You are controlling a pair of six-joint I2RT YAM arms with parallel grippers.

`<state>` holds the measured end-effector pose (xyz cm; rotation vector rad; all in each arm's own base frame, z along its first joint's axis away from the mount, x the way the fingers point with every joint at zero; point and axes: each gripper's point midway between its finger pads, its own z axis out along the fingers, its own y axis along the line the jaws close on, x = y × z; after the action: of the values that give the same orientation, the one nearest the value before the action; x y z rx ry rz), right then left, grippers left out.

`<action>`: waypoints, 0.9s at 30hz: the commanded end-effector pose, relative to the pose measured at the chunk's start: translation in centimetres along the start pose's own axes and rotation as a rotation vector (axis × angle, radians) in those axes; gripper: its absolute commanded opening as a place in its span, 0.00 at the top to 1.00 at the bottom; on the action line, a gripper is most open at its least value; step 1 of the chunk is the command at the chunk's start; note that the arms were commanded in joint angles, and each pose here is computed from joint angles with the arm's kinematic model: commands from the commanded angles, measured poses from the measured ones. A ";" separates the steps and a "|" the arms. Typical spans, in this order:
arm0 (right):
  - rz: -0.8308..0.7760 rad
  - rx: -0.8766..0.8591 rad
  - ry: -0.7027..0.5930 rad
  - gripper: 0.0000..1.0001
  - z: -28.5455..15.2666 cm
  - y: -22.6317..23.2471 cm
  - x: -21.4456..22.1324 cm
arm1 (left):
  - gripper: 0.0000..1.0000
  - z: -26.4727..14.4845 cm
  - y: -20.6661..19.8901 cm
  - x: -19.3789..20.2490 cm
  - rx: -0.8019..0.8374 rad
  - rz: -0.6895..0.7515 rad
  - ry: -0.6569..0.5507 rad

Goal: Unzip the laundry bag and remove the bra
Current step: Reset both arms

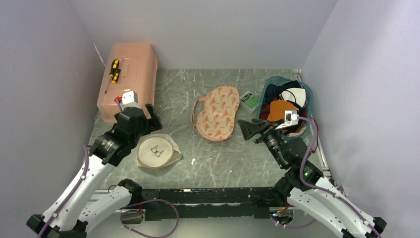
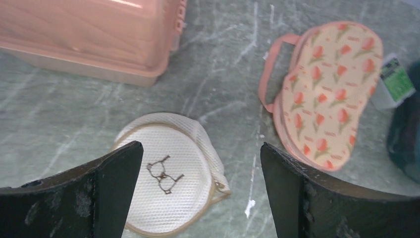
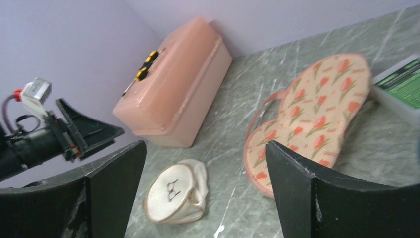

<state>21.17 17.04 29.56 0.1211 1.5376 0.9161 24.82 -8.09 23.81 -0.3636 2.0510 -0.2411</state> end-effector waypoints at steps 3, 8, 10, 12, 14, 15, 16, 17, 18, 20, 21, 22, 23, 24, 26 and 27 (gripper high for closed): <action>-0.101 0.182 -0.122 0.01 0.4 -0.8 -5.9 | 0.06 0.2 -0.1 -4.2 -0.132 0.152 -0.011; -0.260 0.518 -0.034 0.00 1.3 -4.0 -7.9 | 0.06 1.2 -1.7 -3.3 -0.042 0.226 0.034; -0.263 0.618 -0.056 0.00 1.6 -4.5 -9.1 | 0.06 1.3 -2.0 -2.6 0.008 0.242 0.025; -0.237 0.659 -0.105 0.00 1.8 -4.3 -10.5 | 0.06 0.9 -2.1 -2.5 0.048 0.247 0.000; -0.230 0.643 -0.131 0.00 2.3 -3.8 -11.0 | 0.06 0.4 -2.0 -2.6 0.072 0.230 -0.032; -0.233 0.631 -0.147 0.00 2.3 -3.8 -11.2 | 0.06 0.2 -2.0 -2.8 0.081 0.218 -0.043; -0.234 0.618 -0.159 0.00 2.5 -3.7 -11.2 | 0.06 0.0 -1.9 -2.9 0.086 0.207 -0.050; -0.226 0.599 -0.171 0.00 2.6 -3.5 -11.1 | 0.06 -0.3 -1.8 -3.0 0.089 0.196 -0.059; -0.218 0.574 -0.173 0.00 2.7 -3.3 -10.9 | 0.06 -0.3 -1.6 -2.9 0.086 0.193 -0.059; -0.182 0.505 -0.156 0.00 3.3 -2.7 -9.8 | 0.06 -0.5 -1.2 -2.9 0.070 0.196 -0.063; -0.188 0.460 -0.137 0.00 3.6 -2.2 -9.2 | 0.06 -0.4 -0.8 -2.9 0.053 0.196 -0.064; -0.203 0.421 -0.118 0.00 4.0 -1.8 -8.6 | 0.06 -0.4 -0.6 -2.9 0.041 0.199 -0.063; -0.200 0.416 -0.110 0.00 4.2 -1.8 -8.2 | 0.06 -0.4 -0.5 -2.9 0.035 0.201 -0.064; -0.185 0.421 -0.110 0.00 4.5 -1.9 -7.9 | 0.06 -0.4 -0.4 -2.9 0.034 0.201 -0.062; -0.164 0.429 -0.118 0.00 5.0 -2.2 -7.4 | 0.06 -0.4 -0.5 -2.8 0.038 0.199 -0.061; -0.166 0.423 -0.112 0.00 5.2 -2.1 -7.3 | 0.06 -0.4 -0.5 -2.8 0.037 0.198 -0.063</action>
<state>27.46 12.18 33.62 0.3417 1.6359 0.3482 25.45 -7.76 26.05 -0.1414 2.0285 -0.1561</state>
